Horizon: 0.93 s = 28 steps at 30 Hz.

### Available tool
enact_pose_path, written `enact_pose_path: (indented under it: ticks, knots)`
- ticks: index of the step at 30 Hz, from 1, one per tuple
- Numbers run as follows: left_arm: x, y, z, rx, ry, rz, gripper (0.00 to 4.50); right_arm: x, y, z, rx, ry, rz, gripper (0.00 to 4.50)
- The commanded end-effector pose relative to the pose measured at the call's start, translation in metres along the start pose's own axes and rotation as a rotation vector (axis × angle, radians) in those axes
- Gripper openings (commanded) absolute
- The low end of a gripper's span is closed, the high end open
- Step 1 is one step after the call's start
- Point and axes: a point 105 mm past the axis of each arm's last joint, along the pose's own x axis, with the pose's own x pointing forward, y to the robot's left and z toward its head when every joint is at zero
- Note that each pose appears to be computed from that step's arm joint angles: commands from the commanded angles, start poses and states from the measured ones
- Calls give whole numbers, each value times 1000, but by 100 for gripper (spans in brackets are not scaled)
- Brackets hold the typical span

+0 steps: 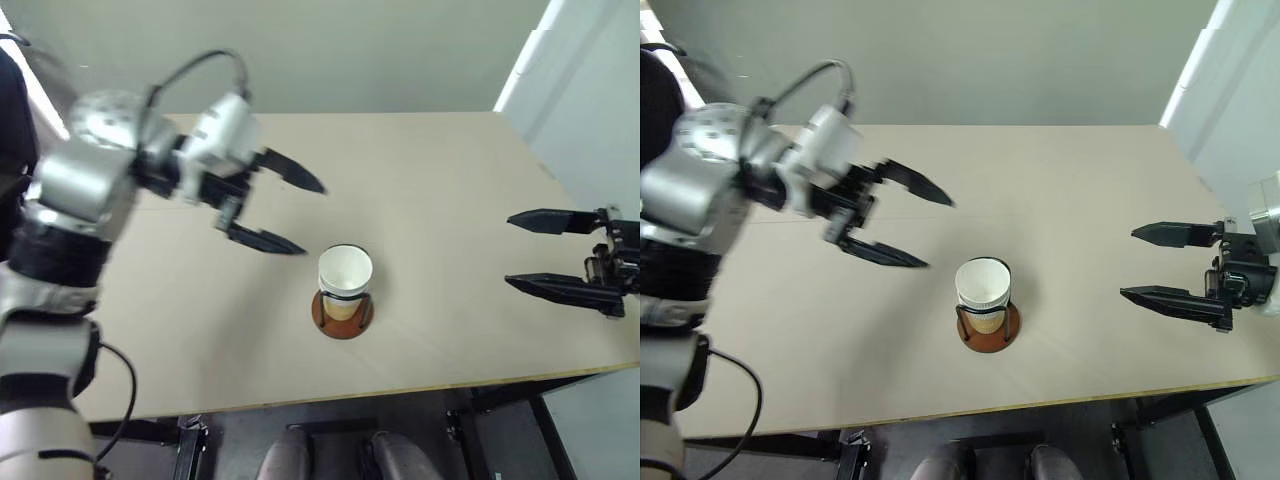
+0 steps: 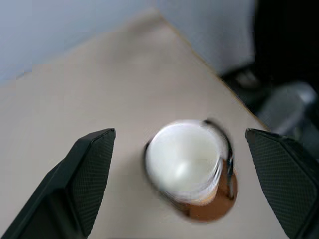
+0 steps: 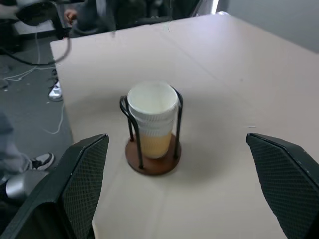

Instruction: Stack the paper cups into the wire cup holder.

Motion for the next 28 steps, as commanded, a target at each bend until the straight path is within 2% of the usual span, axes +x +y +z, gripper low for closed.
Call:
enact_pose_path:
  ticks: [1, 4, 9, 21, 28]
  knots:
    - [-53, -8, -17, -142, 18, 155, 446, -10, -5, 1, -32, 31, -7, 450]
    - [-81, -31, -45, -279, 97, 218, 446, -15, -10, -2, -24, 50, 5, 450]
    - [-88, -57, -60, -355, 137, 251, 446, -17, -19, -3, -30, 72, 34, 450]
    - [-99, -78, -60, -390, 143, 307, 446, -10, -29, -3, -49, 78, 87, 450]
    - [-99, -80, -58, -390, 146, 310, 446, -9, -33, -1, -53, 80, 103, 450]
